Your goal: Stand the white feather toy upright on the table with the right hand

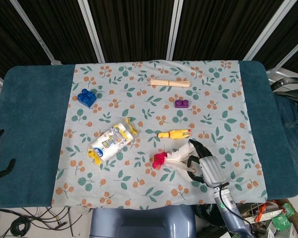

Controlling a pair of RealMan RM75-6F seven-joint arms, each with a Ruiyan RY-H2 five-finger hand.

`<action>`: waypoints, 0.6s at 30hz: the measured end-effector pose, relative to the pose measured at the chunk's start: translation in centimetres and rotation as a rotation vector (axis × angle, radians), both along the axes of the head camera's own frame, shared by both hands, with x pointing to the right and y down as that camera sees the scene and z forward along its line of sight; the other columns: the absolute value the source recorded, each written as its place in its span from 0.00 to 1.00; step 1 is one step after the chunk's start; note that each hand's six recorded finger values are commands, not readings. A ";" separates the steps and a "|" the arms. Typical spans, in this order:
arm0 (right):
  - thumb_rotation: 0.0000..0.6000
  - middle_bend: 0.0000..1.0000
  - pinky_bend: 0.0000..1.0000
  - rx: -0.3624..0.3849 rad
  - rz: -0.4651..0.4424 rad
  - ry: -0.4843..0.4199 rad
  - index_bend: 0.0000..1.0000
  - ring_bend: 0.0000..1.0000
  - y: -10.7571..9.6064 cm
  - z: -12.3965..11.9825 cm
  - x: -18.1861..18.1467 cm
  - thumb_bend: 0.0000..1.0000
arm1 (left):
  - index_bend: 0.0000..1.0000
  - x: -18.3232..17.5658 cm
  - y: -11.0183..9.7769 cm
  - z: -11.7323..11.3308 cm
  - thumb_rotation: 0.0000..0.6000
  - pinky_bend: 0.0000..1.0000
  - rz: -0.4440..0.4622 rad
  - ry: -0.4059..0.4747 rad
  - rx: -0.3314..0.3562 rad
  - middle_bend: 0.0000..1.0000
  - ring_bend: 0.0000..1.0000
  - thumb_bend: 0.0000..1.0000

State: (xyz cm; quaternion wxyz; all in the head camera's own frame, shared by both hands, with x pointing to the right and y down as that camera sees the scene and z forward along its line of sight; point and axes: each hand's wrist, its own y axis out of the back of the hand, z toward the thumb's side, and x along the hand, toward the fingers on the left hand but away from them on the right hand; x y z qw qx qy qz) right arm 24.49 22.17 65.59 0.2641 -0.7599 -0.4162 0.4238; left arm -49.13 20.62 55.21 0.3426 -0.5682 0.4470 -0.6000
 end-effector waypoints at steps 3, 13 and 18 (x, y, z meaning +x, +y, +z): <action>1.00 0.03 0.15 -0.001 -0.005 0.001 0.65 0.05 -0.1 0.0 -0.2 0.36 | 0.04 0.0 0.0 0.0 1.00 0.05 0.001 0.000 0.000 0.06 0.01 0.32; 1.00 0.03 0.15 0.030 -0.044 0.004 0.65 0.05 -1.5 -0.7 -1.5 0.36 | 0.04 0.0 0.0 0.0 1.00 0.05 0.000 -0.001 -0.001 0.06 0.01 0.32; 1.00 0.03 0.15 0.059 -0.075 0.027 0.65 0.05 -2.8 -1.4 -2.1 0.36 | 0.04 0.0 0.0 0.0 1.00 0.05 0.000 0.000 -0.001 0.06 0.01 0.32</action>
